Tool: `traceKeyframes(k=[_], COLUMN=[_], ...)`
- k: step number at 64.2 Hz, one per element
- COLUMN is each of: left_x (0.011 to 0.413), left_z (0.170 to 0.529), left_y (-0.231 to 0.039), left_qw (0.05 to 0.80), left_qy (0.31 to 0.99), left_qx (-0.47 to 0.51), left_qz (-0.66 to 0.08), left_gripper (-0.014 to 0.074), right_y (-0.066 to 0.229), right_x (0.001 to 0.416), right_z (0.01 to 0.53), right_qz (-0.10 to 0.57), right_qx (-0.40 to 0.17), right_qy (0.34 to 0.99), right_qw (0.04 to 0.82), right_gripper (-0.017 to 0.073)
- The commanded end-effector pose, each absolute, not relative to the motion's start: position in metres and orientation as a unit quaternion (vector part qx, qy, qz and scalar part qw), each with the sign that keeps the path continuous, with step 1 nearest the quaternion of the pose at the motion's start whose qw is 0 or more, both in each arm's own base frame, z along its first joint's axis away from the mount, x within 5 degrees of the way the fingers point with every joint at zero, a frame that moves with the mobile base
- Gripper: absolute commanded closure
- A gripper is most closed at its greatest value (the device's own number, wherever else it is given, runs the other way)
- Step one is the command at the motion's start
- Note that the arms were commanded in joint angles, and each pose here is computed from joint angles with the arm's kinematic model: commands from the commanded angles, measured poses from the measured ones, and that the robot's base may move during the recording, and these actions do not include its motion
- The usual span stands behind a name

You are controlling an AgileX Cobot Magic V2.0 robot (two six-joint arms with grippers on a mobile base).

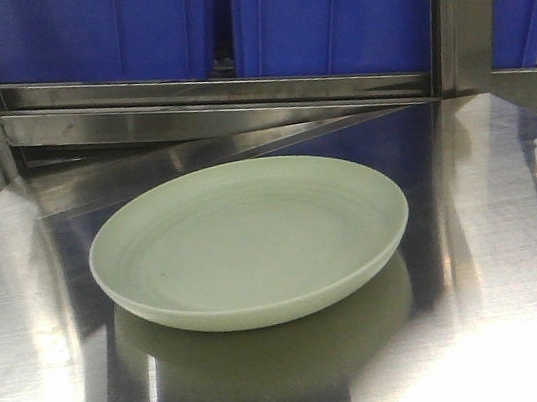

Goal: Place green plate on second shelf with right arm

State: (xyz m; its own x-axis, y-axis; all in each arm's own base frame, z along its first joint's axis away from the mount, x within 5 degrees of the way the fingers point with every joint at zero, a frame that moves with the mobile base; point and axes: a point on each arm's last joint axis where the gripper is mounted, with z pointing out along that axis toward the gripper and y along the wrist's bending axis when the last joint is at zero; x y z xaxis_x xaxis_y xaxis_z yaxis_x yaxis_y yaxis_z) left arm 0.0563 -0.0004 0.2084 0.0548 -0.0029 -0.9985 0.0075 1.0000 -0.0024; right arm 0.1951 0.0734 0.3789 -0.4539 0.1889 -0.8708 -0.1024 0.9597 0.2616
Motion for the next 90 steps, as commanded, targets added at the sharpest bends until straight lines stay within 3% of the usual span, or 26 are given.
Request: traceKeyframes(k=[1,7,14,21,27,49,90], left_x=[0.056,0.056,0.056,0.056,0.056,0.056,0.056], left_z=[0.204,0.204,0.204,0.204,0.204,0.204,0.204], left_y=[0.0,0.0,0.0,0.0,0.0,0.0,0.0], left_qw=[0.749,0.749,0.749,0.749,0.749,0.749,0.749], left_qy=[0.663,0.663,0.663,0.663,0.663,0.663,0.663], left_qx=[0.0,0.0,0.0,0.0,0.0,0.0,0.0], left_qz=[-0.006,-0.006,-0.006,-0.006,-0.006,-0.006,-0.006], left_gripper=[0.0463,0.0463,0.0463,0.0463,0.0463,0.0463,0.0463], right_y=[0.09,0.102,0.114,0.122,0.127,0.149,0.17], right_x=[0.202,0.214,0.228,0.234,0.241,0.259,0.274], right_z=[0.38,0.359,0.338,0.322,0.304,0.264,0.233], right_qz=[0.146,0.141,0.151,0.16,0.146,0.166,0.205], right_qx=[0.0,0.007,0.024,0.046,0.053,0.061,0.081], right_qy=[0.848,0.877,0.899,0.917,0.933,0.952,0.951], right_qw=[0.509,0.459,0.411,0.362,0.324,0.249,0.217], right_gripper=[0.0512,0.0503,0.0362,0.0141,0.0045,0.0034,0.0043])
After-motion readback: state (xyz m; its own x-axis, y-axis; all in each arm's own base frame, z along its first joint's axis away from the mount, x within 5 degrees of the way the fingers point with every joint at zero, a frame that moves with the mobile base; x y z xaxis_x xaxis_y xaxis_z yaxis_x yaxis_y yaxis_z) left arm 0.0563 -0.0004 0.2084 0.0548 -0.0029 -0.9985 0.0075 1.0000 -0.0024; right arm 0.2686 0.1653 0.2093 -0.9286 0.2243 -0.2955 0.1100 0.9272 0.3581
